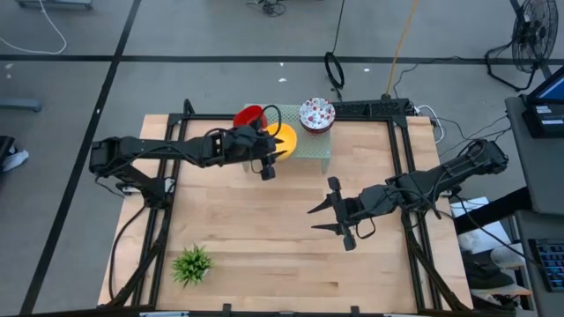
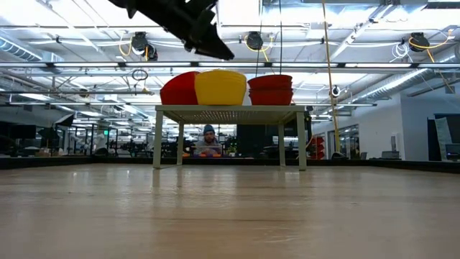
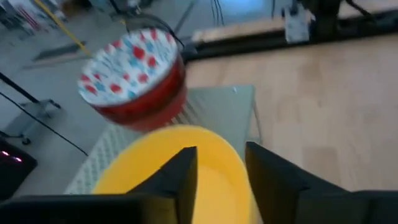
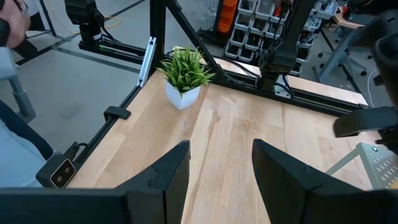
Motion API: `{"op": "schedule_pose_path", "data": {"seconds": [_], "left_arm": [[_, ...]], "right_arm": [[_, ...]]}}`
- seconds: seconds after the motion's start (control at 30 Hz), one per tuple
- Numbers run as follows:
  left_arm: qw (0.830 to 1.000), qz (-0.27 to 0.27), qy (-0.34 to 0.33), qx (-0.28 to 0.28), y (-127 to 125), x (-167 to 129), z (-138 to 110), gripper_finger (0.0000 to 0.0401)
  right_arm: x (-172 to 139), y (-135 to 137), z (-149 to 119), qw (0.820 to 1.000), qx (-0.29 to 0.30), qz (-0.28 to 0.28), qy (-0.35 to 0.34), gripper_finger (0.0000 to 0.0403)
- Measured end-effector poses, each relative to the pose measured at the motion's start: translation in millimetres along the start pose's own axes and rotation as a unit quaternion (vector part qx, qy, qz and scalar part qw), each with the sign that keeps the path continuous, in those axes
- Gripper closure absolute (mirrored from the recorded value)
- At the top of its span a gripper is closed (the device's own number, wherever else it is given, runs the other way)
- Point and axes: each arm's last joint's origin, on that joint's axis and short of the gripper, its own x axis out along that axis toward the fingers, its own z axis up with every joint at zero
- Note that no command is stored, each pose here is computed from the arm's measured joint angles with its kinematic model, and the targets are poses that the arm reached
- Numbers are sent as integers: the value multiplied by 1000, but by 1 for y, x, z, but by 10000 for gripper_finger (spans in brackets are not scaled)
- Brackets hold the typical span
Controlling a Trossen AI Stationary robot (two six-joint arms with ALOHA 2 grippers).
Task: Pick & Place Mini bowls
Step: Return to Home Position
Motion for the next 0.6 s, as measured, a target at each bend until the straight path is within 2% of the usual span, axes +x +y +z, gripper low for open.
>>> {"op": "schedule_pose_path", "data": {"seconds": [0.13,0.27,0.43,0.6], "left_arm": [[999,11,-48,-6,3,-5,11,225],[994,8,-104,-16,4,-30,28,202],[989,4,-143,-22,10,-83,43,199],[984,-10,-170,-52,18,-140,46,207]], "right_arm": [[0,0,0,1000,0,0,0,243],[-5,-1,1,1000,21,0,-4,243],[-28,-12,4,1000,29,-12,-3,243],[-57,-27,6,999,40,-32,-9,243]]}}
